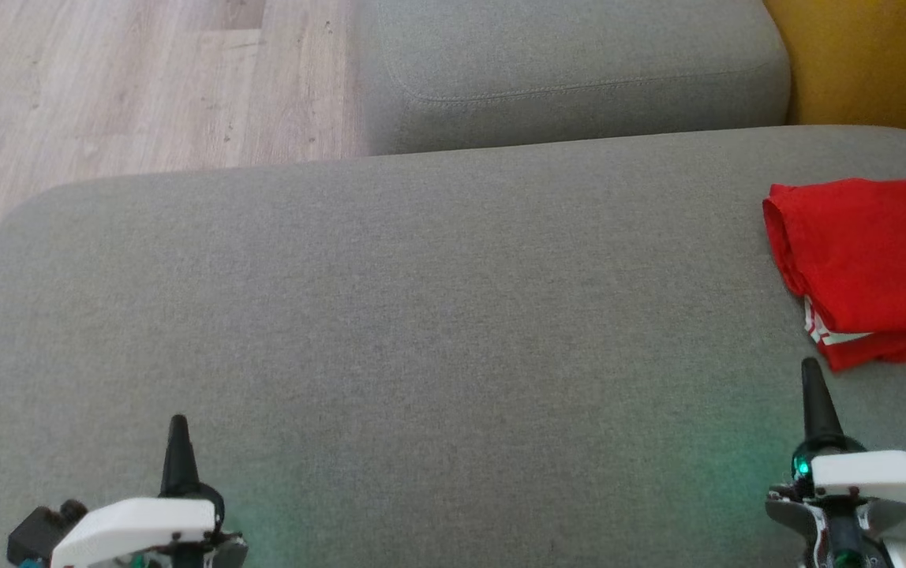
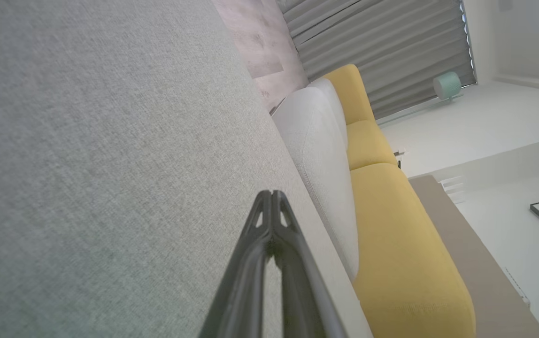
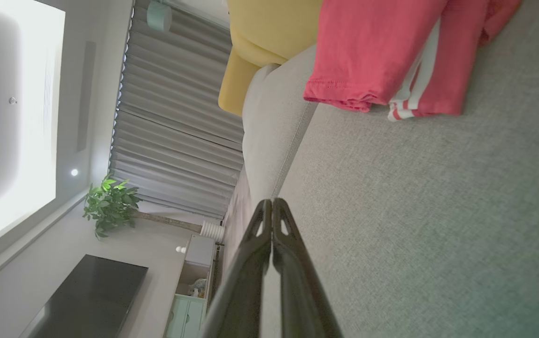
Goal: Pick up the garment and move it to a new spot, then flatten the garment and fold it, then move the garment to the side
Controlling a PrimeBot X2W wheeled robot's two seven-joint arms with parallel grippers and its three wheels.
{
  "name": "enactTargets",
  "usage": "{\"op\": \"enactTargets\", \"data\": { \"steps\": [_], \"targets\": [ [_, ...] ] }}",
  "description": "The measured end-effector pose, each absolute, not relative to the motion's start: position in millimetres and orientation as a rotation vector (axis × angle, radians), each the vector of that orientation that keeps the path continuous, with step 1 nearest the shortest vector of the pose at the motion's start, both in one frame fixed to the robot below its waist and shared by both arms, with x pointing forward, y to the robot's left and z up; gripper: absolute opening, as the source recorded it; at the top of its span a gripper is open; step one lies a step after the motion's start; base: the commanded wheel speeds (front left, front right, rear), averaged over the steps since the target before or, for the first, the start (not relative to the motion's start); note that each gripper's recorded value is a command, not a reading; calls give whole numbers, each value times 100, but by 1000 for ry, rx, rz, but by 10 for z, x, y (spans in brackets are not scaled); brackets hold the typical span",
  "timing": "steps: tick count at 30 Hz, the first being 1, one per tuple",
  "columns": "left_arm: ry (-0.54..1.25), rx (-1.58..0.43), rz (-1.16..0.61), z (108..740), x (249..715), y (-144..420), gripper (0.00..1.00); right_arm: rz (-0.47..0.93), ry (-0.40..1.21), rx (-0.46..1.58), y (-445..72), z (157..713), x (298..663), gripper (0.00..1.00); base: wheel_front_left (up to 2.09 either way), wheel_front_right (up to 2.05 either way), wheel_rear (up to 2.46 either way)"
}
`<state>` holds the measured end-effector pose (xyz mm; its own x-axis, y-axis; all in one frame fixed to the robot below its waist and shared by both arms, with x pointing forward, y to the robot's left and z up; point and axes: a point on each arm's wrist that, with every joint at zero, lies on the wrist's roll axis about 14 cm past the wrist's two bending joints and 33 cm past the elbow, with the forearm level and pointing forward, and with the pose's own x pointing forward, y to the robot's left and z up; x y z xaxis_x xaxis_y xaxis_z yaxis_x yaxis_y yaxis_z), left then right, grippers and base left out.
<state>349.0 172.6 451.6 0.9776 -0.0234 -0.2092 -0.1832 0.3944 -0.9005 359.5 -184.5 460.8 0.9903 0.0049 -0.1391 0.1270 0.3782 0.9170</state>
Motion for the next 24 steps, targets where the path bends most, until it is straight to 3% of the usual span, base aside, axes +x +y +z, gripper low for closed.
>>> {"op": "enactTargets", "data": {
  "steps": [24],
  "targets": [
    [139,-1460,77,4665,3653,1819,0,-93,74,1469,-1977,4723,3696,0,0,0,0]
  ]
}}
